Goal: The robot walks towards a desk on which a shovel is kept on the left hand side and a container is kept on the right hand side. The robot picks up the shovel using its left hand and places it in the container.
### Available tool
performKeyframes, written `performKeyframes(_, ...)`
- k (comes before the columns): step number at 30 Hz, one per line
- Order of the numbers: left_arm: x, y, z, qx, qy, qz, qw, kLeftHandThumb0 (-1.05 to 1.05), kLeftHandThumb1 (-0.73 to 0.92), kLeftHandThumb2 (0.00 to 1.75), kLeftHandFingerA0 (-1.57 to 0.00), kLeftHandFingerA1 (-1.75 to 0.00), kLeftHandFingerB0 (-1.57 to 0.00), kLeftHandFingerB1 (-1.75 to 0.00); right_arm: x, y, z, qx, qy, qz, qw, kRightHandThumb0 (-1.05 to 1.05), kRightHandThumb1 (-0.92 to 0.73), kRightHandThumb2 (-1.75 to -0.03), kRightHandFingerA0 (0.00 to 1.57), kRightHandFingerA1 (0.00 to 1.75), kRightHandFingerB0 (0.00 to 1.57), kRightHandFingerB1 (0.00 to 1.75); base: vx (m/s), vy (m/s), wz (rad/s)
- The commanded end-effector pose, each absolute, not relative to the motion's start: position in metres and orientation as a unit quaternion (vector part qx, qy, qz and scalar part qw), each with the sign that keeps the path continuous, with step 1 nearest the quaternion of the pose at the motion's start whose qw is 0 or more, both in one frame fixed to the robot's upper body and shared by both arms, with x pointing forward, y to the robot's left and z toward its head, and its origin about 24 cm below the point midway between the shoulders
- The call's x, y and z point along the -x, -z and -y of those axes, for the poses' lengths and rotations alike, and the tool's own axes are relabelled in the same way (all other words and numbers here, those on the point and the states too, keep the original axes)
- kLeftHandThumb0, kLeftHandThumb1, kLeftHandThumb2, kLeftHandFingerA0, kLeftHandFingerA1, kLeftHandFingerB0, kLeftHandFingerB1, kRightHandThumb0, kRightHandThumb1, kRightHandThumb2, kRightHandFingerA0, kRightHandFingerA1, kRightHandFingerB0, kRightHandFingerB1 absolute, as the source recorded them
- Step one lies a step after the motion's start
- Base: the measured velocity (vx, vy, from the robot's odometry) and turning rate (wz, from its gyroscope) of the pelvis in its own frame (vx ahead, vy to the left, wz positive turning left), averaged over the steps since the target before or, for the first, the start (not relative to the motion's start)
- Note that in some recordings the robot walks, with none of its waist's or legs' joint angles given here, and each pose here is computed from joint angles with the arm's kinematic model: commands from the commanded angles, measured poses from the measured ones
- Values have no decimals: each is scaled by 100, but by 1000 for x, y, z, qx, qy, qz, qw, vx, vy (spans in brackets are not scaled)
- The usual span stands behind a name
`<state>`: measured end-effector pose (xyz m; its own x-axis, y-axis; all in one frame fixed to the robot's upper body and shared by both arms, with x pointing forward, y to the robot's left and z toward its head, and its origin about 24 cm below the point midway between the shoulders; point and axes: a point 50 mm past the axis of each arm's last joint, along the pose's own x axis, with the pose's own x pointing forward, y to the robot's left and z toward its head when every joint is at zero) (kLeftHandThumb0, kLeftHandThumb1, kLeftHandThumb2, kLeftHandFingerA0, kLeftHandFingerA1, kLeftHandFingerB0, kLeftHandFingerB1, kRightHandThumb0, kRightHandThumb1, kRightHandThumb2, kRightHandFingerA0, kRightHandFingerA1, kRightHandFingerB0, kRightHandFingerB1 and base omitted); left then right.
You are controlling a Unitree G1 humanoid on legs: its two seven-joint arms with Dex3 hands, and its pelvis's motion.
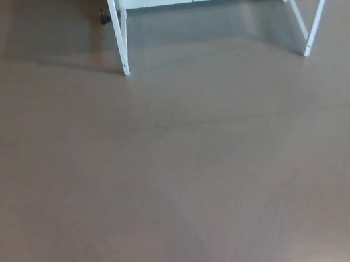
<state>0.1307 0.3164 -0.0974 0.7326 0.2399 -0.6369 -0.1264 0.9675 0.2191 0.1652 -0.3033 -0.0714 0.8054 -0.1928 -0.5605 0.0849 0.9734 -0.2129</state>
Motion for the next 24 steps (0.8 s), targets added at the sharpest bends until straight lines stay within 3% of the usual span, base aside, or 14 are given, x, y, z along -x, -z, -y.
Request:
performKeyframes(1,-135,93,-314,-87,-93,-321,939,-16,54,57,-27,-34,-23,-30,-168,65,310,109,81,-294,946,-28,-58,-57,48,44,31,36,399,-172,48)
performKeyframes(13,-121,102,-305,-82,-89,-333,935,-16,54,58,-26,-33,-23,-30,-160,67,313,113,72,-302,944,-27,-59,-57,46,44,31,37,323,-95,-5)
performKeyframes(14,-118,103,-302,-91,-83,-331,935,-17,55,58,-26,-34,-23,-31,-159,67,313,114,68,-303,944,-21,-41,-87,38,60,19,51,307,41,-22)
performKeyframes(15,-114,104,-300,-88,-82,-333,935,-16,55,58,-27,-34,-23,-31,-158,67,313,115,67,-306,943,-22,-41,-87,38,60,19,51,425,138,-21)
performKeyframes(16,-110,106,-298,-83,-84,-334,935,-16,55,58,-27,-34,-23,-31,-156,67,312,115,65,-308,942,-27,-58,-57,45,44,30,37,494,183,-25)
performKeyframes(24,-103,108,-298,-78,-87,-339,934,-16,55,58,-27,-34,-23,-31,-155,66,311,121,60,-311,941,-27,-58,-57,45,44,30,37,457,96,-9)
